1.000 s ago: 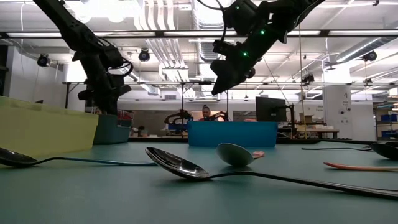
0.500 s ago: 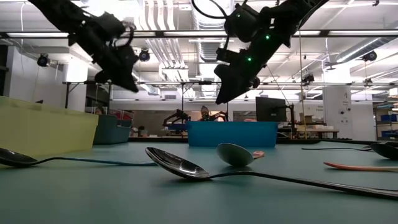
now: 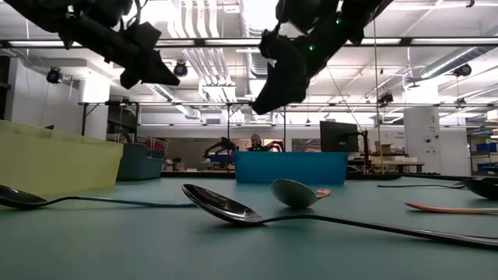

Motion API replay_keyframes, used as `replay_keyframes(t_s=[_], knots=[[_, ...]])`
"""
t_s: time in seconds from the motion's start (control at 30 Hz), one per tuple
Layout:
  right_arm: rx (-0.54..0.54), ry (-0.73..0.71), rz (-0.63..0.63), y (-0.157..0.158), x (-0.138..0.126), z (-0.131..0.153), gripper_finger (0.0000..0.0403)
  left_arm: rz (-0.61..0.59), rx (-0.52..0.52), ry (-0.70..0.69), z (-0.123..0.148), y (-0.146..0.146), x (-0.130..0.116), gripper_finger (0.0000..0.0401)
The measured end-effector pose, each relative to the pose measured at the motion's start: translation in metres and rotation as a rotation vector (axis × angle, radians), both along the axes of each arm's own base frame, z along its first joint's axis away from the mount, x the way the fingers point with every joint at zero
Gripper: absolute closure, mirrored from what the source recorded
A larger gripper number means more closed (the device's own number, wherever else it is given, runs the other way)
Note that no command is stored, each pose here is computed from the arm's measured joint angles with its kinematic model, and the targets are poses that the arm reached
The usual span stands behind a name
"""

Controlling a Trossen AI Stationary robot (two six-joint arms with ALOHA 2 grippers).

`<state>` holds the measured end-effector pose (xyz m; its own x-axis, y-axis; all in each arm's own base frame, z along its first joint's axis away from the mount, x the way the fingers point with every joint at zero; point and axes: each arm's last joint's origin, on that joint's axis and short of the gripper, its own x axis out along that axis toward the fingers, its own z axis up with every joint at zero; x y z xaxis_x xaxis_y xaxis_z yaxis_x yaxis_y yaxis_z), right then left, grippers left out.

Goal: Sort silverware by color (type)
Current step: Put the blue spoon into the dark blue bin

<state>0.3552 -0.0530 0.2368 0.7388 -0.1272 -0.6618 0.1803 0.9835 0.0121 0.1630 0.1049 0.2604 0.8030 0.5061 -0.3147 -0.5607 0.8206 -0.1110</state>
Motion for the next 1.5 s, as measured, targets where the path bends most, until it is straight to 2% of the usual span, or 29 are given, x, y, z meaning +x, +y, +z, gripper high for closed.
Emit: replay_keyframes(t_s=[0.13, 0.23, 0.57, 0.83, 1.0, 1.07, 1.23, 1.33, 1.5], knots=[[-0.006, 0.028, 0.047, 0.013, 0.002, 0.007, 0.0232, -0.032, -0.008, -0.031, -0.004, -0.009, 0.0, 0.04], [0.036, 0.077, 0.035, 0.022, 0.002, 0.008, 0.0232, -0.061, -0.011, -0.038, -0.005, -0.015, 0.001, 0.04], [0.183, 0.415, -0.096, 0.038, -0.024, -0.006, 0.0232, -0.106, -0.01, -0.036, -0.006, -0.022, 0.006, 0.04], [0.207, 0.658, -0.162, 0.038, -0.047, -0.014, 0.0232, -0.106, -0.01, -0.034, -0.006, -0.022, 0.006, 0.04], [0.208, 0.758, -0.177, 0.039, -0.057, -0.017, 0.0232, -0.106, -0.011, -0.032, -0.006, -0.022, 0.006, 0.04], [0.245, 0.792, -0.184, 0.041, -0.06, -0.018, 0.0232, -0.106, -0.012, -0.03, -0.007, -0.022, 0.005, 0.04], [0.335, 0.872, -0.049, 0.059, -0.067, -0.02, 0.0232, -0.106, -0.012, -0.029, -0.007, -0.022, 0.005, 0.04], [0.325, 0.899, 0.045, 0.076, -0.071, -0.024, 0.0232, -0.107, -0.012, -0.029, -0.007, -0.022, 0.005, 0.04], [0.285, 0.959, 0.111, 0.101, -0.081, -0.034, 0.0244, -0.107, -0.013, -0.027, -0.007, -0.022, 0.005, 0.04]])
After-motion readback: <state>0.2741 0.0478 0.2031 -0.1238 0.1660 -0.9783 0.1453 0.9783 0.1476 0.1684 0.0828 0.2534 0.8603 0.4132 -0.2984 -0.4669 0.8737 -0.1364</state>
